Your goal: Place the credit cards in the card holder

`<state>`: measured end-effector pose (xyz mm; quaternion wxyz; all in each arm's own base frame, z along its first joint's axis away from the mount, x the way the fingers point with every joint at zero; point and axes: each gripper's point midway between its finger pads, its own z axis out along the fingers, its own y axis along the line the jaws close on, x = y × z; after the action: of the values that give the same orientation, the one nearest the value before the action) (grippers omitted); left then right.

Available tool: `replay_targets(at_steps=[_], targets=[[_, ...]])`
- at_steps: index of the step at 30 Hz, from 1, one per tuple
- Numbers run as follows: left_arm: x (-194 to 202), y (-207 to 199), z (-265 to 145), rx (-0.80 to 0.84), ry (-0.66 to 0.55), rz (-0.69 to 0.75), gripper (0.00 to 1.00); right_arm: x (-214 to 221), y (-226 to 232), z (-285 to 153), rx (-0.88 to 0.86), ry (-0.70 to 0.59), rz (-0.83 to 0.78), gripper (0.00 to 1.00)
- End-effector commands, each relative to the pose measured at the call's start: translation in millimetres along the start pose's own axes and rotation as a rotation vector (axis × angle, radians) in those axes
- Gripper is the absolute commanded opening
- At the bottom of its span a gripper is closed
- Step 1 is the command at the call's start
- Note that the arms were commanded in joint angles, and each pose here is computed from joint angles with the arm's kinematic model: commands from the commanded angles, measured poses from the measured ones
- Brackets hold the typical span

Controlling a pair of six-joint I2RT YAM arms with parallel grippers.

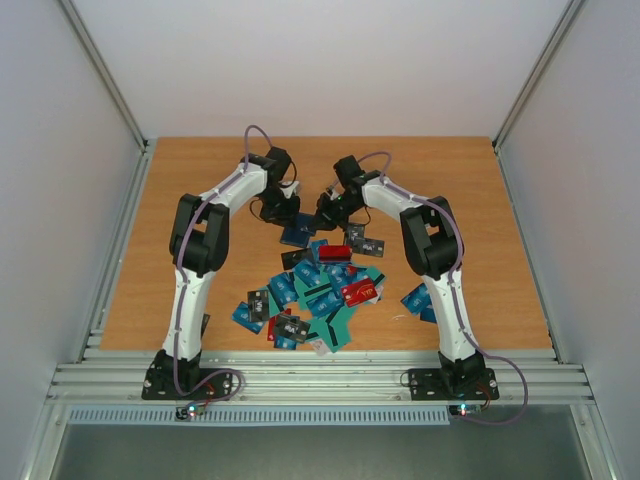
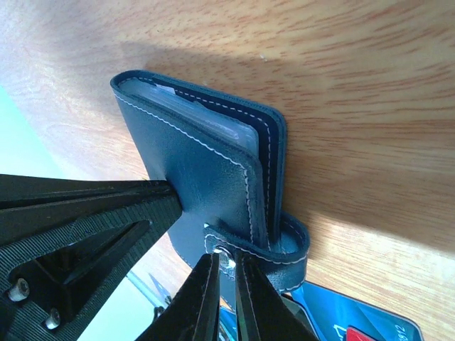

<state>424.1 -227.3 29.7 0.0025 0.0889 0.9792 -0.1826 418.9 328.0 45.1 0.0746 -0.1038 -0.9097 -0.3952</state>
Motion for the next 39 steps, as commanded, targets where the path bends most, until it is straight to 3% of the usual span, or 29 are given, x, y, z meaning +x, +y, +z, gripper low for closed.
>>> replay_targets(at_steps=[1,24,39], targets=[[23.5,9.3,45.7,-0.009,0.126,-0.017,0.06,0.8,-6.9,16.7,0.006,0.014,0.015,0.09],[29.8,10.0,49.8,-0.004,0.151,-0.033,0.05,2.2,1.4,34.2,-0.027,0.023,-0.01,0.09],[32.9,15.0,54.4,-0.02,0.156,-0.037,0.06,3.5,-2.6,-5.8,0.031,-0.037,-0.1,0.1]])
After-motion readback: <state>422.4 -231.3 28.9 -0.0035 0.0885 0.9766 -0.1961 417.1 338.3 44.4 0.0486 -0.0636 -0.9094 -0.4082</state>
